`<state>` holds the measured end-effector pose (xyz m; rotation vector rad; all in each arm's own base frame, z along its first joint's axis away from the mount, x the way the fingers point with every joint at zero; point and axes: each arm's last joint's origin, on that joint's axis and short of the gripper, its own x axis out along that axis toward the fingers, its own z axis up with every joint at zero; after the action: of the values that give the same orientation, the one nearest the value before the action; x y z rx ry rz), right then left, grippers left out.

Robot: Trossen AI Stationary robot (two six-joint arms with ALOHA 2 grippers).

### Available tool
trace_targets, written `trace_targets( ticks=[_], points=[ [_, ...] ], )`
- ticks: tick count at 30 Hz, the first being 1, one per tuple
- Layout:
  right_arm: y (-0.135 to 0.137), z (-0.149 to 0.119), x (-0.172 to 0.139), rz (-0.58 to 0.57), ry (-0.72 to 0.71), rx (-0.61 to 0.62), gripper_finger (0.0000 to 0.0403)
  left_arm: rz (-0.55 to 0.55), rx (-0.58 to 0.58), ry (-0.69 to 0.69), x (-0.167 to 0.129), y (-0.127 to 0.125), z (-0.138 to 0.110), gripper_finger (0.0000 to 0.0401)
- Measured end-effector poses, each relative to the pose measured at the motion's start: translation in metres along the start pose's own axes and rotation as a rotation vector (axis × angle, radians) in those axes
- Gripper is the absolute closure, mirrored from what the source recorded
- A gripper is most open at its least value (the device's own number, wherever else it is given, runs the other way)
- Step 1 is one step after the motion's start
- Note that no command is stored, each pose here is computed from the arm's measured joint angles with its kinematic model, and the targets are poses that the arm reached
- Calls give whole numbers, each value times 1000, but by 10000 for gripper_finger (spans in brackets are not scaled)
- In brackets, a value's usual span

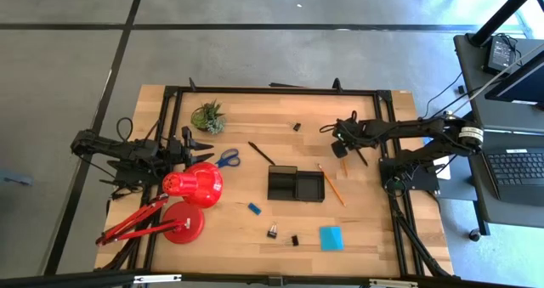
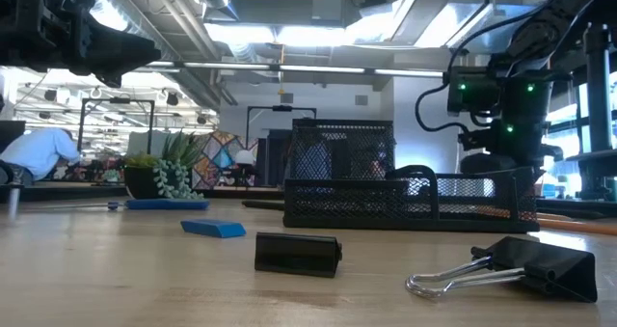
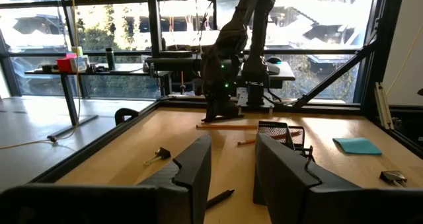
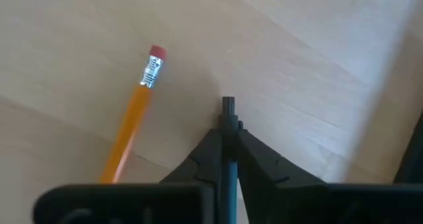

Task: Pick and place office supplies into organizer
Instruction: Put the right black pen into the black desk organizer

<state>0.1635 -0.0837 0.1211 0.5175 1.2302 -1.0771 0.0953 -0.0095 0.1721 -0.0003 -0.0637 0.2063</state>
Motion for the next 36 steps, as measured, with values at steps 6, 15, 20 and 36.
trace_targets(
  ticks=[6,15,20,36],
  points=[
    [5,10,-11,28,19,-15,365,0,0,0,0,0,0,290],
    [29,40,-54,151,-89,-124,368,0,0,0,0,0,0,290],
    [56,57,-97,315,-234,-225,364,0,7,0,0,0,0,290],
    [135,34,-200,853,-1015,-512,362,0,25,0,0,0,0,290]
  ],
)
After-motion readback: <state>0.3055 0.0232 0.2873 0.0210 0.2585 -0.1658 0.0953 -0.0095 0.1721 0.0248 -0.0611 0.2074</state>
